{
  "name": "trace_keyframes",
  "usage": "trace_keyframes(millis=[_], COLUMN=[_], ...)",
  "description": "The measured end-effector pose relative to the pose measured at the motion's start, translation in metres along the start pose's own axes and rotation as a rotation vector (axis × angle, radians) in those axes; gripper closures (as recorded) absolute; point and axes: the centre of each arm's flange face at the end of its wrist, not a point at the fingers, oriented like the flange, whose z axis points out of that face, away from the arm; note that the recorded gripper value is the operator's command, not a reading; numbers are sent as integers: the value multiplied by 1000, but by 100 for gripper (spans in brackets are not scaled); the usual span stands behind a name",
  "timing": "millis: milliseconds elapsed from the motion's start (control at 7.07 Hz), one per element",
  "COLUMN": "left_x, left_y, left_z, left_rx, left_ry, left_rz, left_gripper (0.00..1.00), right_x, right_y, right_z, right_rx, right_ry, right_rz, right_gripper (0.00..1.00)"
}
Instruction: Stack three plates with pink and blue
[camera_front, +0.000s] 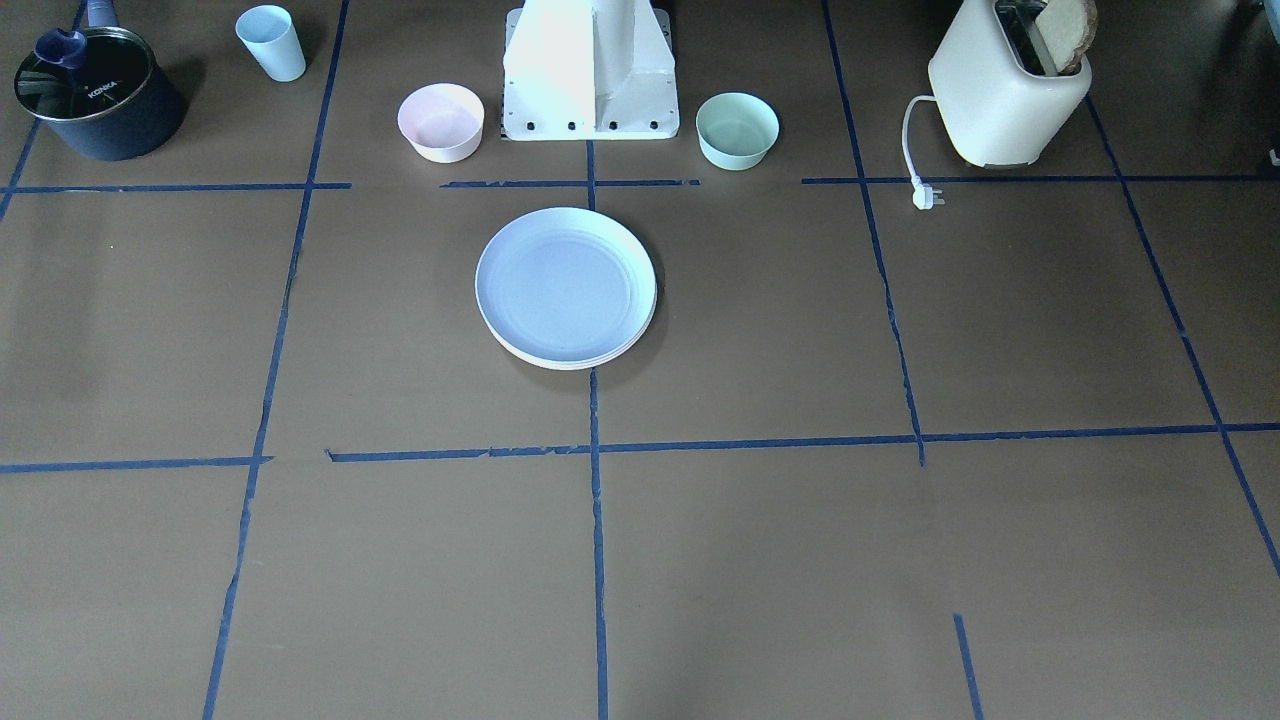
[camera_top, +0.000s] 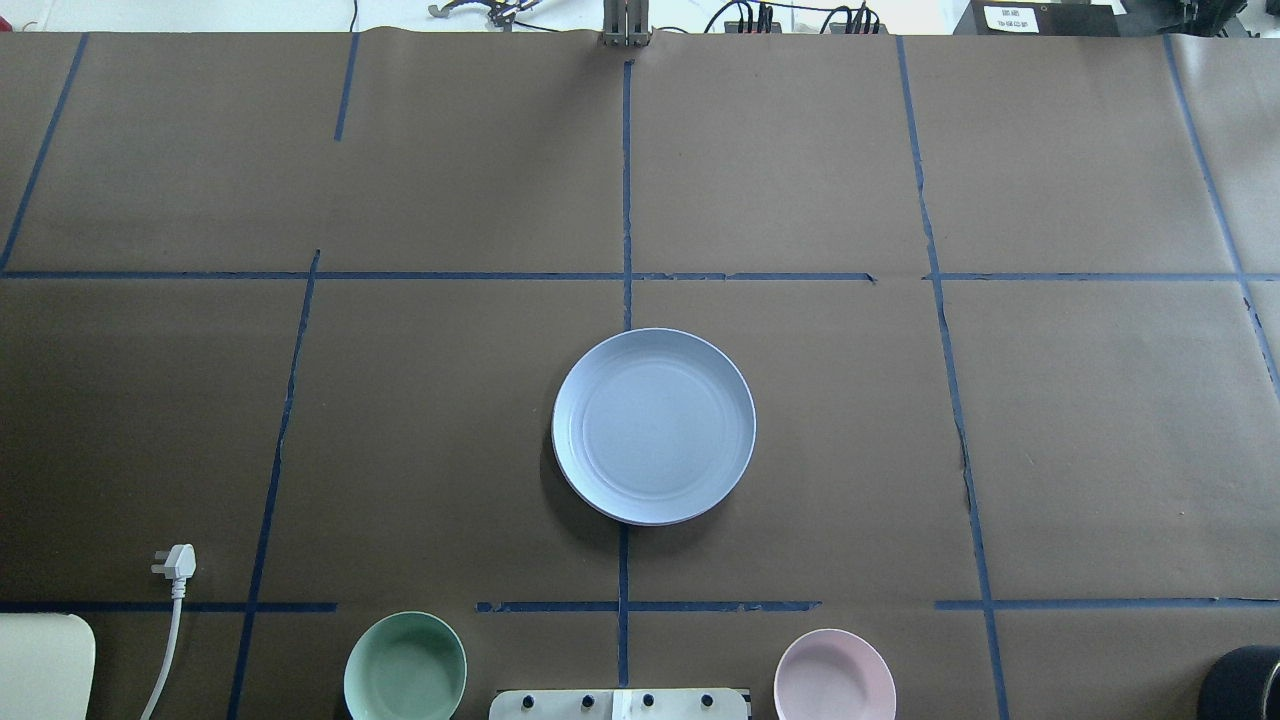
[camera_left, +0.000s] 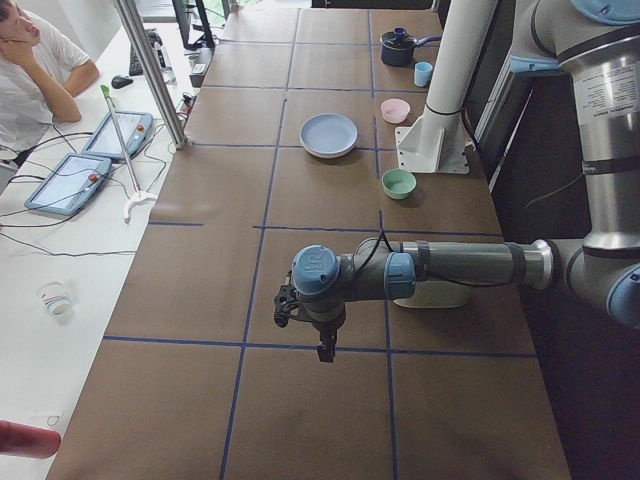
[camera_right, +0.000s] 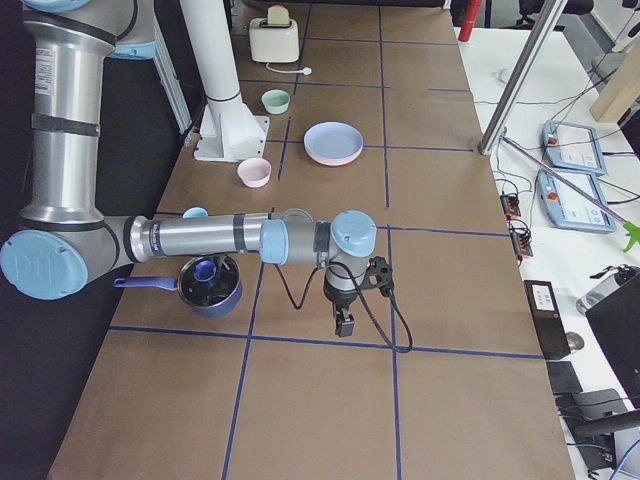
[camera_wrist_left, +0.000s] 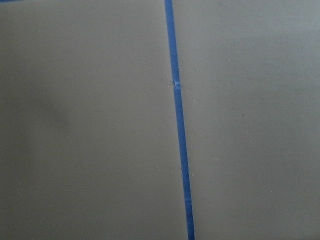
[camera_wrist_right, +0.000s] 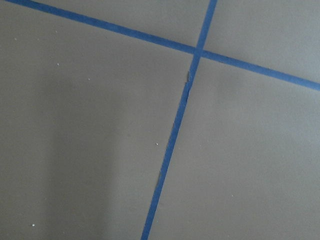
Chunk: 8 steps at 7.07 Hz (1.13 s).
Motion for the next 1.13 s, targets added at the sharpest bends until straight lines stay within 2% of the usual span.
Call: trace_keyframes(millis=[283,1132], left_x=[-1,-4], left_y=[1,4], left_z=[0,4], left_rx=[0,-8], left_ry=[0,1], left_rz=[-3,-10], left_gripper=[0,0], right_x=[6,6], right_y=[12,14], right_z=[4,4], right_rx=[-8,-6], right_ry=[-3,-9], right_rz=[19,21], right_gripper=[0,0])
